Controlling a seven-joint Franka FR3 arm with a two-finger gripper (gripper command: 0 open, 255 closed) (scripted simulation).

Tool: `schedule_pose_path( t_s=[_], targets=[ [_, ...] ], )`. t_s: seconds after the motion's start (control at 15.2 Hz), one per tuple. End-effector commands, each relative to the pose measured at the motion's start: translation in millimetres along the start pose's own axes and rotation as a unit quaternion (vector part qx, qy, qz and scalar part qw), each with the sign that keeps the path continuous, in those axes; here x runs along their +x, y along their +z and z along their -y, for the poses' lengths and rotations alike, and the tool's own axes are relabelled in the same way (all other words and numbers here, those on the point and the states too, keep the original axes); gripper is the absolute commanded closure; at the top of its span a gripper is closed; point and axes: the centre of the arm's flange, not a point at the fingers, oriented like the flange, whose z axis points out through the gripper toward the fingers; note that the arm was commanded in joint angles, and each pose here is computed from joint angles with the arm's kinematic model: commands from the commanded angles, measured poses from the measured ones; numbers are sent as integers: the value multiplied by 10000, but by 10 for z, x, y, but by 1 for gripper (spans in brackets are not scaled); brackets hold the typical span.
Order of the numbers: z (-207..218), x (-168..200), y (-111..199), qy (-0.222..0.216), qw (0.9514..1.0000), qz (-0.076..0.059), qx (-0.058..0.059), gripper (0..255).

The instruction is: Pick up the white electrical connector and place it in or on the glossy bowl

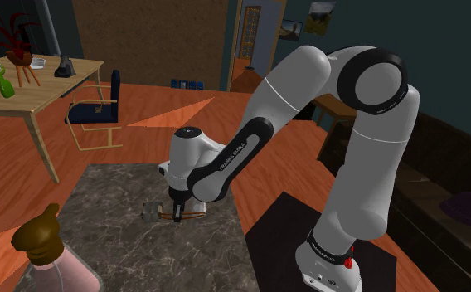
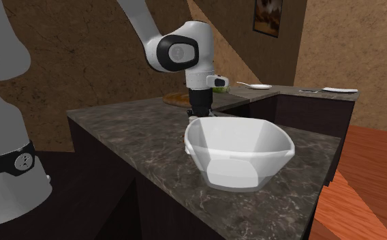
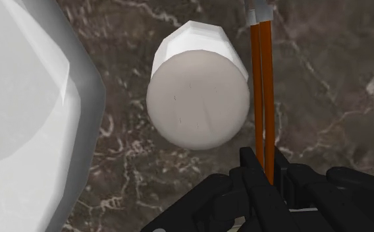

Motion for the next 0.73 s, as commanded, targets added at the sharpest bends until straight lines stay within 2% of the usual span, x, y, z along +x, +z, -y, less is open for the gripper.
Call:
schedule_pose_path(
  t_s=[0.0,0.66],
  targets=[
    [0,0,0,0,10000,-1,0,255],
    [2,41,-526,0,10000,-1,0,255]
  ],
)
